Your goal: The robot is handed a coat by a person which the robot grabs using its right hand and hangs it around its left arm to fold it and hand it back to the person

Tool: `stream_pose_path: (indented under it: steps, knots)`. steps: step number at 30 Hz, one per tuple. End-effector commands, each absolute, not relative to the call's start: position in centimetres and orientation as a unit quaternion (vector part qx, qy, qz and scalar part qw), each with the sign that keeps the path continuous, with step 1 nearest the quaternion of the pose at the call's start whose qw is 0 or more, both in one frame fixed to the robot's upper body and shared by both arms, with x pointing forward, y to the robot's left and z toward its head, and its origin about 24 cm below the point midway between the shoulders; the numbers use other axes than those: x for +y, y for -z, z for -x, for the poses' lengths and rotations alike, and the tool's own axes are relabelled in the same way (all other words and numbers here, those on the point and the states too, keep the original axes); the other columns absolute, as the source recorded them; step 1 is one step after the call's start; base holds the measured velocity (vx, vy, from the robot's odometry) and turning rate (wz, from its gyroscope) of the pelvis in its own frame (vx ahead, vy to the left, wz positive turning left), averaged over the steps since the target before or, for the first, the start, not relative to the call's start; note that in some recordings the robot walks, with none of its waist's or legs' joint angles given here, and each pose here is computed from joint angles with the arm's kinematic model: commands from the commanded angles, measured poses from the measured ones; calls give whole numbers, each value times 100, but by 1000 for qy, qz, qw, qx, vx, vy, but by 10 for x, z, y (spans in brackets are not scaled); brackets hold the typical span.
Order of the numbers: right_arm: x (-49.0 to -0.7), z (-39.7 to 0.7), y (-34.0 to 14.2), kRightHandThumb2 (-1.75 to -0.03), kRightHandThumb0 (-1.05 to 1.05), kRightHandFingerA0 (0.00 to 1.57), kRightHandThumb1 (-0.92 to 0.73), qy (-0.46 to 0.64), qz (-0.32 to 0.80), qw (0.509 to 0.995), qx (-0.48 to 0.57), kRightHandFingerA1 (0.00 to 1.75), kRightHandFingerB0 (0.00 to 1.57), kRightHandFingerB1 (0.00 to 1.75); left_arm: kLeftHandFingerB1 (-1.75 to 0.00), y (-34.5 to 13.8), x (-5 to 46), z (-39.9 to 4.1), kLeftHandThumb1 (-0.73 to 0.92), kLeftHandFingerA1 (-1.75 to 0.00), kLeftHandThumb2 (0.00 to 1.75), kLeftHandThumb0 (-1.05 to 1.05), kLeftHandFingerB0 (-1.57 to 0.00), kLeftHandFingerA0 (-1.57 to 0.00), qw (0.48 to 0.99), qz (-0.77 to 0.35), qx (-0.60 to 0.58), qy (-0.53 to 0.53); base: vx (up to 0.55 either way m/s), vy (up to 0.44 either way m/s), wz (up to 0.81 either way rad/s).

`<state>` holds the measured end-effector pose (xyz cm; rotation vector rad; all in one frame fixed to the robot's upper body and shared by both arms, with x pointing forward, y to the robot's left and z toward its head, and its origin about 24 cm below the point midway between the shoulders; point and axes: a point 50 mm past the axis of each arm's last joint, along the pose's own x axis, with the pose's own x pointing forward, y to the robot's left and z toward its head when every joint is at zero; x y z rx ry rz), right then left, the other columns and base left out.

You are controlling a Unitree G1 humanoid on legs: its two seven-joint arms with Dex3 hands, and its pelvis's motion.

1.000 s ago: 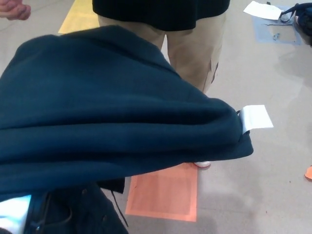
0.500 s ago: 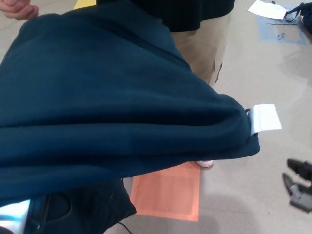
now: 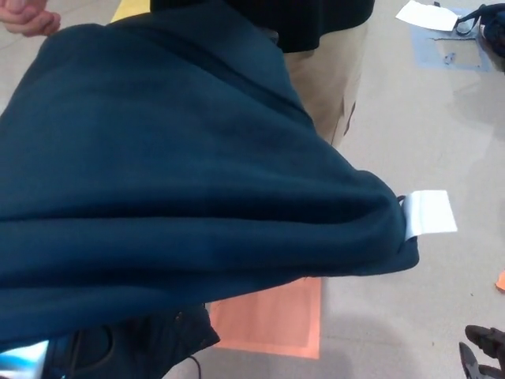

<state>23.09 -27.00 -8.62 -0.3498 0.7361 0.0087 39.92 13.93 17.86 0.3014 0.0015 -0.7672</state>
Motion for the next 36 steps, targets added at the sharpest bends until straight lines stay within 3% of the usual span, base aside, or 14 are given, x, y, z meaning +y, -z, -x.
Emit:
stream_pose_path:
  steps: [1, 2, 8, 9, 10, 11, 12, 13, 16, 17, 18, 26, 30, 36]
  knots:
    - [-279, -230, 82, -106, -79, 7, -77, 1, 171, 923, 345, 31, 6, 23, -47, -183, 134, -398, 48, -48, 106, -36, 0, 0, 912, -134, -6, 389, 0, 0, 0]
    - [-280, -230, 82, -107, -81, 4, -79, 0, 166, 923, 348, 20, 4, 19, -47, -183, 132, -397, 49, -48, 106, -36, 0, 0, 911, -128, -7, 393, 0, 0, 0]
    - [-281, -232, 81, -109, -77, 0, -77, 0, 175, 919, 352, 23, 4, 22, -47, -187, 120, -388, 50, -48, 107, -36, 0, 0, 895, -136, -25, 425, 0, 0, 0]
    - [-281, -232, 81, -69, -72, 1, -91, 0, 168, 921, 352, 20, 0, 21, -48, -186, 118, -387, 50, -48, 107, -36, 0, 0, 894, -136, -24, 427, 0, 0, 0]
    - [-281, -232, 81, -109, -78, 0, -78, 1, 168, 921, 351, 23, 5, 23, -48, -185, 114, -385, 47, -47, 105, -36, 0, 0, 891, -133, -25, 433, 0, 0, 0]
    - [-282, -231, 81, -109, -80, 0, -79, -1, 170, 921, 351, 23, 8, 24, -39, -185, 111, -384, 68, -41, 94, -78, -10, -15, 890, -131, -27, 436, 0, 0, 0]
    - [-282, -231, 81, -109, -80, 0, -79, -2, 171, 921, 350, 23, 8, 24, -39, -185, 110, -383, 68, -41, 94, -78, -10, -15, 889, -132, -28, 437, 0, 0, 0]
    - [-282, -230, 81, -107, -81, 8, -78, -4, 178, 920, 348, 31, 9, 29, -27, -184, 110, -382, 82, -29, 65, -75, -16, -23, 889, -132, -29, 437, 0, 0, 0]
    - [-282, -231, 81, -107, -81, 4, -80, -4, 180, 919, 350, 24, 10, 24, -28, -185, 107, -379, 82, -30, 65, -75, -15, -22, 886, -134, -30, 442, 0, 0, 0]
    - [-283, -231, 81, -107, -80, 3, -79, -3, 180, 919, 352, 26, 11, 26, -27, -185, 106, -379, 84, -29, 65, -75, -14, -22, 885, -137, -30, 444, 0, 0, 0]
    - [-283, -231, 80, -106, -78, 2, -78, -3, 172, 920, 352, 27, 11, 27, -48, -185, 105, -378, 48, -47, 105, -36, 0, 0, 883, -142, -30, 446, 0, 0, 0]
    - [-285, -231, 80, -107, -80, 4, -79, -6, 178, 916, 359, 22, 8, 22, -48, -182, 103, -377, 45, -47, 103, -37, 0, 0, 883, -124, -23, 451, 0, 0, 0]
    - [-285, -232, 79, -104, -75, 5, -77, -7, 191, 914, 358, 29, 10, 34, -48, -182, 102, -377, 44, -47, 103, -37, 0, 0, 885, -119, -16, 450, 0, 0, 0]
    - [-286, -233, 79, -108, -78, 0, -77, -6, 196, 912, 361, 30, 14, 32, -48, -183, 102, -377, 45, -47, 104, -37, 0, 0, 881, -133, -21, 454, 0, 0, 0]
